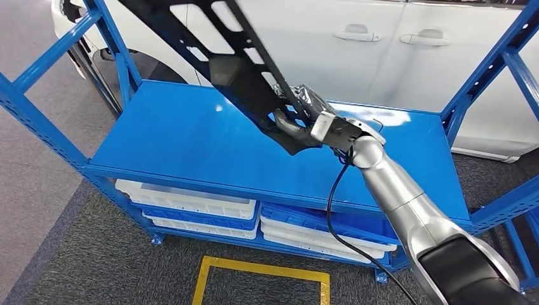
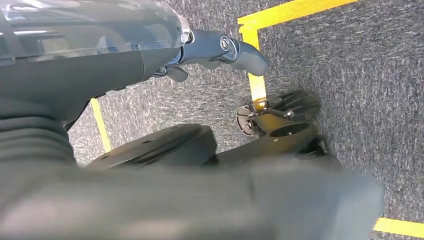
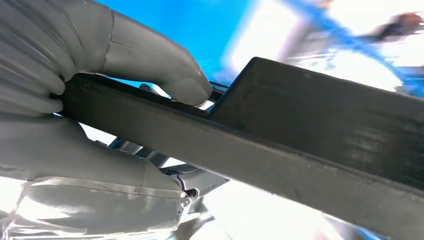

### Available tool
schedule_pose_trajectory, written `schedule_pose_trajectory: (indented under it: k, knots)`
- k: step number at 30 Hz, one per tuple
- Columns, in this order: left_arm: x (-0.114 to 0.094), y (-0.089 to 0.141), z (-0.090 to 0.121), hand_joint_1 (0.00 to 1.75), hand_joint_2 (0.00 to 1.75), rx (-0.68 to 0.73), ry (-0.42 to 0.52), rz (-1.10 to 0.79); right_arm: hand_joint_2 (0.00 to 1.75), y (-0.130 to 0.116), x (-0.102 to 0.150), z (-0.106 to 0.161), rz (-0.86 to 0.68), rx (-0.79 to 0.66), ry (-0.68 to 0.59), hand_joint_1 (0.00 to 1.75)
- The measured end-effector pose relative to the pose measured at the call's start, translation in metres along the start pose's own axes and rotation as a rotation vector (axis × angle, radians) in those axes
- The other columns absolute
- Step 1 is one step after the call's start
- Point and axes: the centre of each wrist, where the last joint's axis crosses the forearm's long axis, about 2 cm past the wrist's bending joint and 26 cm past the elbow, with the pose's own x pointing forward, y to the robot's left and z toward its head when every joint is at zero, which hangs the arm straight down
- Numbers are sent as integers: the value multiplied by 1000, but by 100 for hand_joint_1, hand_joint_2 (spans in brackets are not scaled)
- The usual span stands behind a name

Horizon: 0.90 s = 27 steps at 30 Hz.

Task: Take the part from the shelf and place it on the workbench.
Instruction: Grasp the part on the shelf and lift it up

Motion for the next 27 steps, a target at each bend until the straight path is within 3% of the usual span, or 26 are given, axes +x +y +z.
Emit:
schedule_pose_trajectory:
  k: [4,7,9,12,14,16,18,22,27]
  knots:
    - [-7,-1,1,0,175,11,-12,3,175,34,20,14,-184,0,-165,175]
    - [-11,-1,2,0,175,31,-27,-4,175,68,29,36,-262,12,-202,175]
    - [-12,12,1,0,175,99,-32,40,175,80,37,49,-255,-14,-216,175]
    - [-14,29,2,0,175,217,-19,336,175,95,48,64,-252,-81,-238,175]
    - [-17,29,2,0,175,249,-20,596,175,119,53,80,-306,-26,-222,175]
    - [-16,24,2,0,175,242,-31,718,175,137,57,94,-350,28,-198,175]
    - [-11,16,1,0,175,198,-30,658,175,142,58,99,-375,57,-180,175]
    - [-5,8,1,0,175,144,15,330,175,145,57,103,-428,110,-148,175]
    - [-3,6,0,0,175,109,35,193,175,153,56,110,-484,117,-107,175]
